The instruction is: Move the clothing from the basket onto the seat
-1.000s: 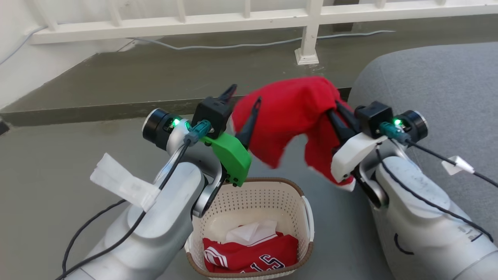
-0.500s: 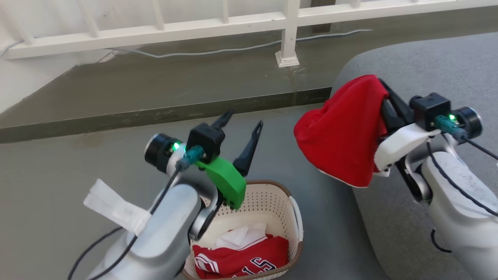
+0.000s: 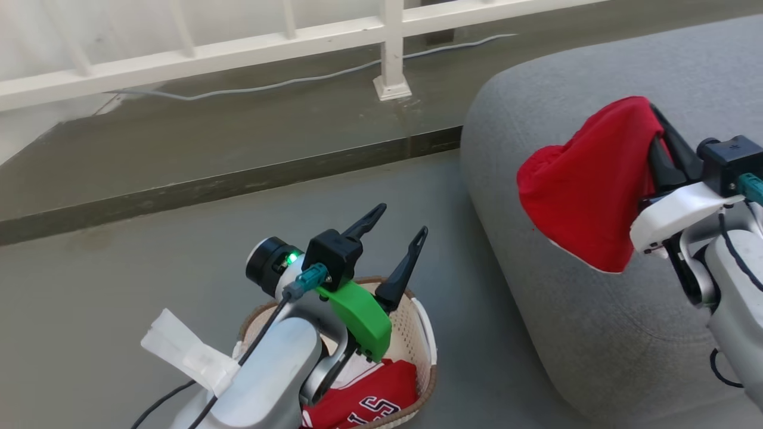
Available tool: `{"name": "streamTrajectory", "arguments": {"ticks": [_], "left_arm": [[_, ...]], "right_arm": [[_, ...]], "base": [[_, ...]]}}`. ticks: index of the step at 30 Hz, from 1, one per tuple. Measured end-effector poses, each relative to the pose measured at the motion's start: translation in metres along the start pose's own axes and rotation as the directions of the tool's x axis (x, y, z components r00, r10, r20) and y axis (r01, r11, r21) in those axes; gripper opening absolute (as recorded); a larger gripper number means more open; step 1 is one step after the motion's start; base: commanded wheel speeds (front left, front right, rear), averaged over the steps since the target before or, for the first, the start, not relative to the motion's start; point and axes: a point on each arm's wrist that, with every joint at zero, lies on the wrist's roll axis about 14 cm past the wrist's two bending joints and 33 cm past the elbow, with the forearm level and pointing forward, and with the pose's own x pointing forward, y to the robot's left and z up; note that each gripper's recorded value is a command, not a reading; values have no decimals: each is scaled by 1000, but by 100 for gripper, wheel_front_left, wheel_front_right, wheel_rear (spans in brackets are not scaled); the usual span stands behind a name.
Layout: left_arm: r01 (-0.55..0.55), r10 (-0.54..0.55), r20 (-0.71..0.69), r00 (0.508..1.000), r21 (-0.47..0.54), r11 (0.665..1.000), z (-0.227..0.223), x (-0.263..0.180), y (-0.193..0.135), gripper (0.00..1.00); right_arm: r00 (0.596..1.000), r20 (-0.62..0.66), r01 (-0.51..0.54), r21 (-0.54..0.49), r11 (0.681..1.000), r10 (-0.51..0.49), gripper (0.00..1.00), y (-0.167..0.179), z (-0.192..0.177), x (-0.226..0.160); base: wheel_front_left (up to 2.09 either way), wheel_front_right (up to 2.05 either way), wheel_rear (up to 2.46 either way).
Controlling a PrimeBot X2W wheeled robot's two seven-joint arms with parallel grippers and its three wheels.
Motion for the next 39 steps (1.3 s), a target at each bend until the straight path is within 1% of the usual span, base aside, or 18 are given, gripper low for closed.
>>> {"name": "streamTrajectory", "arguments": {"ticks": [6, 11, 22, 31, 39], "left_arm": [[98, -97, 12, 995, -22, 995, -1, 9, -30, 100], [172, -171, 10, 985, -38, 984, -5, 16, -51, 100], [297, -297, 6, 955, -67, 952, -12, 25, -90, 100], [358, -359, 3, 933, -97, 929, -19, 29, -107, 100], [361, -365, -9, 931, -130, 923, -26, 31, -104, 100]], "right_arm": [[997, 5, 77, -23, 997, -76, 0, -32, 3, -19], [988, 5, 152, -45, 987, -152, 0, -60, 6, -37], [962, -11, 273, -64, 960, -274, 0, -100, 6, -78], [941, -37, 332, -71, 940, -335, 0, -116, 1, -97], [942, -60, 326, -68, 943, -330, 0, -114, -6, -91]], "base": [[0, 0, 0], [0, 0, 0], [0, 0, 0], [0, 0, 0], [0, 0, 0]]}}
